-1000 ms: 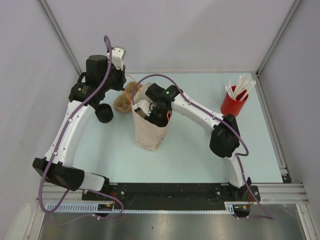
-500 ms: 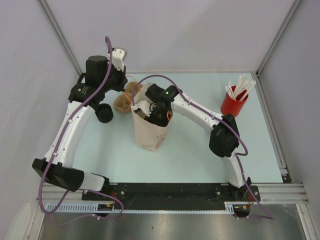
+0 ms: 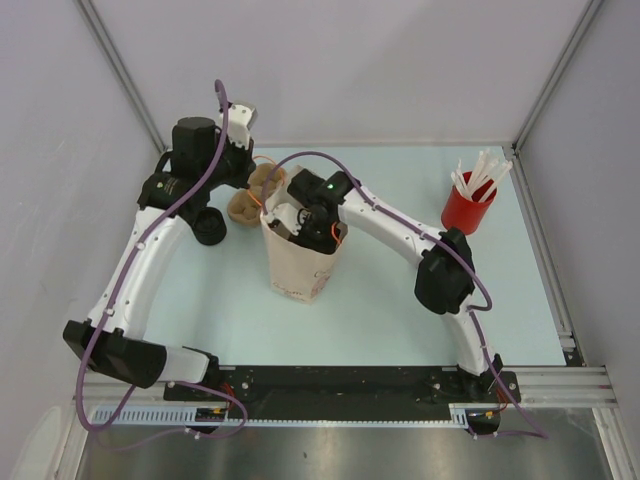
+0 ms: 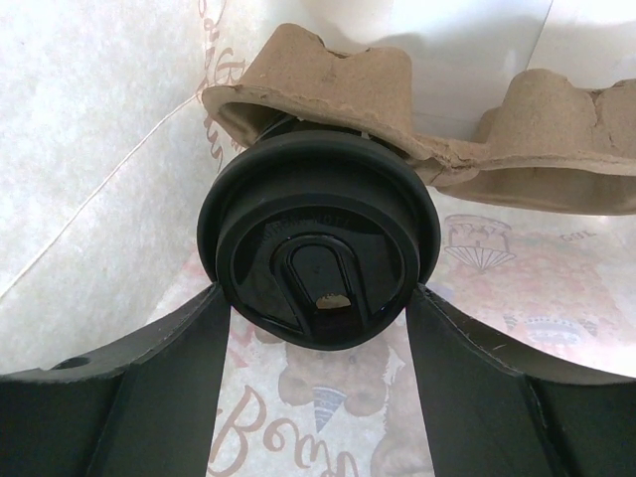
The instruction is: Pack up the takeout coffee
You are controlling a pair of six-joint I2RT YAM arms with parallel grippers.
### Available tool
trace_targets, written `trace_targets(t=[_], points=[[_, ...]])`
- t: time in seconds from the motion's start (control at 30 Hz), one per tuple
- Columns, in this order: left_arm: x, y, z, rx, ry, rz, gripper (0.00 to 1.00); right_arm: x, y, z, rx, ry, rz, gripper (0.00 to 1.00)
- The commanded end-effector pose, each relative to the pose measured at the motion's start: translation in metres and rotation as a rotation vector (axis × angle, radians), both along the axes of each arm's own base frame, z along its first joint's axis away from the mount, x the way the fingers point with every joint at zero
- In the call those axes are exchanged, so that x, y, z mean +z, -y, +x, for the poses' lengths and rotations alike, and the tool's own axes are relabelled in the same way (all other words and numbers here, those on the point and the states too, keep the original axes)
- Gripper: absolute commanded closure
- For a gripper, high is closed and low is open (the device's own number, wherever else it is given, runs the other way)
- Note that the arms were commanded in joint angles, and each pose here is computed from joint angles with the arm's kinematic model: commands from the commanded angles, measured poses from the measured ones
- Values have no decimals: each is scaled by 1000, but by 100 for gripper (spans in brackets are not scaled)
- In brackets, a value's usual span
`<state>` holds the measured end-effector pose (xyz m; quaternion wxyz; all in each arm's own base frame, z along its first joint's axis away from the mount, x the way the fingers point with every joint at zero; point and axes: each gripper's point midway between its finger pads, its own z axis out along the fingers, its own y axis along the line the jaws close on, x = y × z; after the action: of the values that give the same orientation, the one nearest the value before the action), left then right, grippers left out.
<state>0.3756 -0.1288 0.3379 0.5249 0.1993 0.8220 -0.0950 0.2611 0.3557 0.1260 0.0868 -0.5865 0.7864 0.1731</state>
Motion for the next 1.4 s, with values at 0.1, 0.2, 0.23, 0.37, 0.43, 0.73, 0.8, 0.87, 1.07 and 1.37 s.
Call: trace_targets(t=[0.1, 0.2, 0.23, 0.37, 0.43, 0.73, 0.8, 0.87, 1.07, 1.37], points=[[25, 0, -12, -30, 73, -15, 96, -61, 20, -16, 25, -68, -223, 69], [27, 0, -13, -30, 76, -16, 94, -65, 20, -12, 17, -49, -237, 69], [26, 0, -13, -29, 76, -18, 94, -66, 19, -12, 19, -49, -237, 68], [27, 0, -15, -33, 79, -18, 93, -67, 18, -11, 21, -17, -252, 67], [28, 0, -14, -31, 79, -21, 93, -66, 17, -11, 20, -14, -253, 67], [25, 0, -16, -34, 74, -18, 83, -80, 20, -14, 21, -26, -277, 63], [25, 0, -16, -33, 75, -16, 83, -77, 19, -13, 24, -22, -266, 62], [23, 0, -15, -32, 69, -14, 83, -62, 11, -11, 30, -1, -220, 57], [20, 0, -14, -30, 61, -10, 85, -13, -5, -3, 47, 50, -75, 38], [18, -2, -11, -18, 54, -6, 95, 38, -13, 3, 49, 105, 58, 16]])
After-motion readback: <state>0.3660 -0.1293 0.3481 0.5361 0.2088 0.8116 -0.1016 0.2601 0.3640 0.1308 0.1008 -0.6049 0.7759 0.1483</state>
